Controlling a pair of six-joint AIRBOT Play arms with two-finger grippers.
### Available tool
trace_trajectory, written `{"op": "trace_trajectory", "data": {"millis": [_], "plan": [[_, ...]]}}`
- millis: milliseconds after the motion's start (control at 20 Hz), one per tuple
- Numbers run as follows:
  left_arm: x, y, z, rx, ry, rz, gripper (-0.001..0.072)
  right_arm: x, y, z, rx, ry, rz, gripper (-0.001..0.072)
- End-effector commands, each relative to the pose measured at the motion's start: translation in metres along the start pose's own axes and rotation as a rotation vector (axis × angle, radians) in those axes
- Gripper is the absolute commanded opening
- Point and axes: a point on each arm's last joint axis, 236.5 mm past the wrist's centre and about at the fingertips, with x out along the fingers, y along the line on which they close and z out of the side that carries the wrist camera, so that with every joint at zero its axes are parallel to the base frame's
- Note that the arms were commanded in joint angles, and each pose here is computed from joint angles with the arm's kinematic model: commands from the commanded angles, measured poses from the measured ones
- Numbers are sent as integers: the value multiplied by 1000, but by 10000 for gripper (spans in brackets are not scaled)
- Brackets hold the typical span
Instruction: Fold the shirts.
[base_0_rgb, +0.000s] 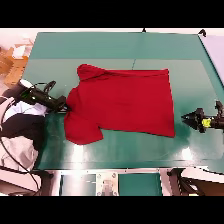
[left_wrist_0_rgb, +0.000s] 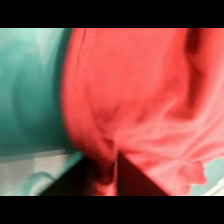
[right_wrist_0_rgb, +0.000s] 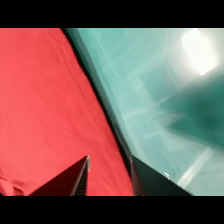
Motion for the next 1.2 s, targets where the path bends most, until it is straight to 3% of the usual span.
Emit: {"op": "trace_trajectory", "data": {"millis": [0, 150, 400, 650, 750, 800, 900, 1000, 1150], "plan": [[-2, -10, 4, 40, -11, -25, 29, -2, -28, -15, 18, 62, -119, 419], [-2, -10, 3, 42, -6, -24, 29, -6, -53, -31, 40, 121, -223, 426], [-2, -11, 2, 41, 1, -29, 28, 30, -51, -71, 70, 218, -184, 425], [-2, -12, 2, 41, 1, -31, 29, 57, -33, -94, -24, 331, -204, 419], [-2, -12, 1, 40, 2, -32, 29, 60, -31, -92, -36, 318, -207, 343], [-2, -12, 1, 40, 3, -32, 28, 61, -30, -90, -34, 312, -200, 340], [-2, -15, 1, 36, 3, -45, 28, 62, -21, -86, -67, 297, -163, 70], [-7, -25, 5, 36, -20, -73, 27, 57, -11, -72, -89, 254, -152, 22], [-23, -36, 15, 69, -72, -71, 27, 43, 15, -41, -141, 154, -122, 17]]}}
